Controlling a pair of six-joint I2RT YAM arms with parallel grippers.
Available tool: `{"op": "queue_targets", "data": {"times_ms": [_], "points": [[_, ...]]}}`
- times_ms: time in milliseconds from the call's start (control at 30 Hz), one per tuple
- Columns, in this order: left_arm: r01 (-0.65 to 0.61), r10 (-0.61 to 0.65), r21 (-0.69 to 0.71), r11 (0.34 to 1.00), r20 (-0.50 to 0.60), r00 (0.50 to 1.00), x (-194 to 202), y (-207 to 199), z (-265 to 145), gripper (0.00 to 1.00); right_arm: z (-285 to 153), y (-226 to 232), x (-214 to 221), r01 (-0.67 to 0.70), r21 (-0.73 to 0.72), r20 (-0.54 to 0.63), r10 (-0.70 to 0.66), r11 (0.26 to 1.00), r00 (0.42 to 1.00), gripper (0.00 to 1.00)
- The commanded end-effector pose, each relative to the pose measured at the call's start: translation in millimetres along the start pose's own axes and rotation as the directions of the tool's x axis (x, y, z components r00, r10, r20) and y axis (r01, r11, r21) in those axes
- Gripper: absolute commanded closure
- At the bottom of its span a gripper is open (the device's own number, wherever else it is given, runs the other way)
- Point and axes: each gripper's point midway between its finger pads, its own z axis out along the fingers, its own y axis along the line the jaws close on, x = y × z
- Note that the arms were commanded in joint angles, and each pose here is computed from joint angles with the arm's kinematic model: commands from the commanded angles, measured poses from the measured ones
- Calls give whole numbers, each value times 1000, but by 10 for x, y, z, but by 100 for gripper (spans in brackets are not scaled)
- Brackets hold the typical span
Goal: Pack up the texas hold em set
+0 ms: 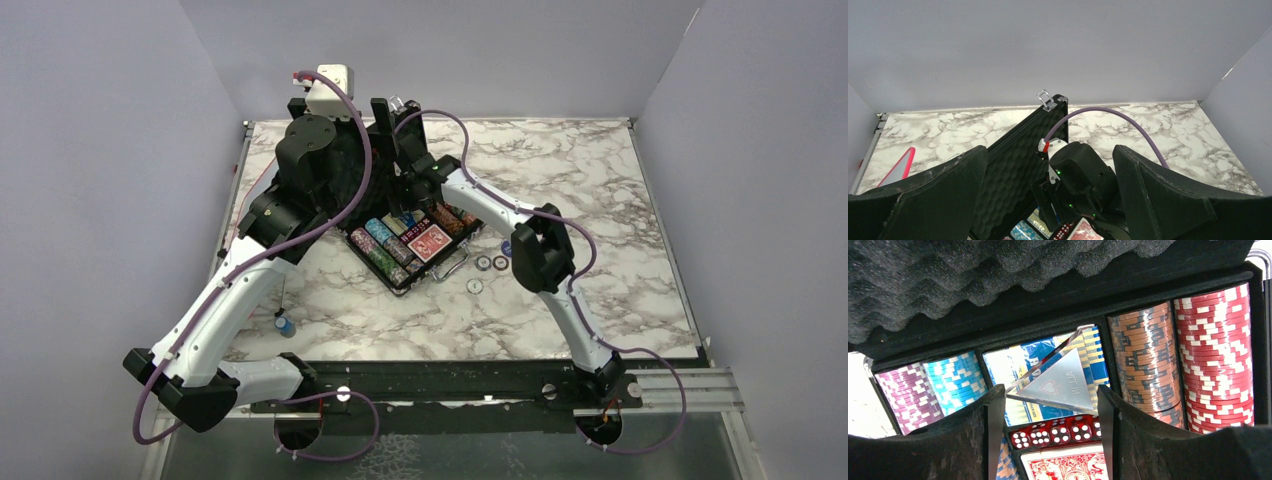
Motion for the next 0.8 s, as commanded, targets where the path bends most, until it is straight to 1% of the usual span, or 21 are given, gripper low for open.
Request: {"op": "queue_targets", "data": {"times_ms": [0, 133, 233, 300, 400, 467, 600, 733, 767], "points": [[6, -6, -19, 1000, 19, 1000, -60, 26, 9, 1, 46, 59, 46, 33, -17, -24, -34, 999, 999, 37], [-1, 1, -20, 1000, 15, 1000, -42, 22, 29, 1, 69, 74, 86, 34, -26, -38, -35, 999, 999, 35], [-8, 8, -20, 1000, 10, 1000, -21, 18, 45, 1, 62, 87, 82, 32, -31, -43, -34, 999, 998, 30], [-9, 9, -17, 1000, 9, 1000, -21, 12, 54, 1, 21, 111, 40, 26, -41, -34, -28, 999, 999, 24], [-17, 17, -13, 1000, 10, 1000, -34, 2, 64, 1, -96, 148, -77, 21, -56, 0, -21, 998, 1000, 17], [-20, 20, -14, 1000, 12, 1000, -44, 2, 68, 1, -199, 155, -184, 8, -56, 31, -7, 998, 1000, 14], [-18, 18, -3, 1000, 17, 1000, -75, -16, 60, 1, -464, 32, -379, -73, -24, 89, 74, 997, 993, 15], [-20, 20, 21, 1000, 18, 1000, -81, -47, 36, 1, -765, -381, -357, -236, 33, 128, 231, 971, 965, 19], [-23, 23, 28, 999, 19, 1000, -83, -57, 30, 1, -950, -557, -395, -288, 46, 165, 277, 957, 947, 21]]}}
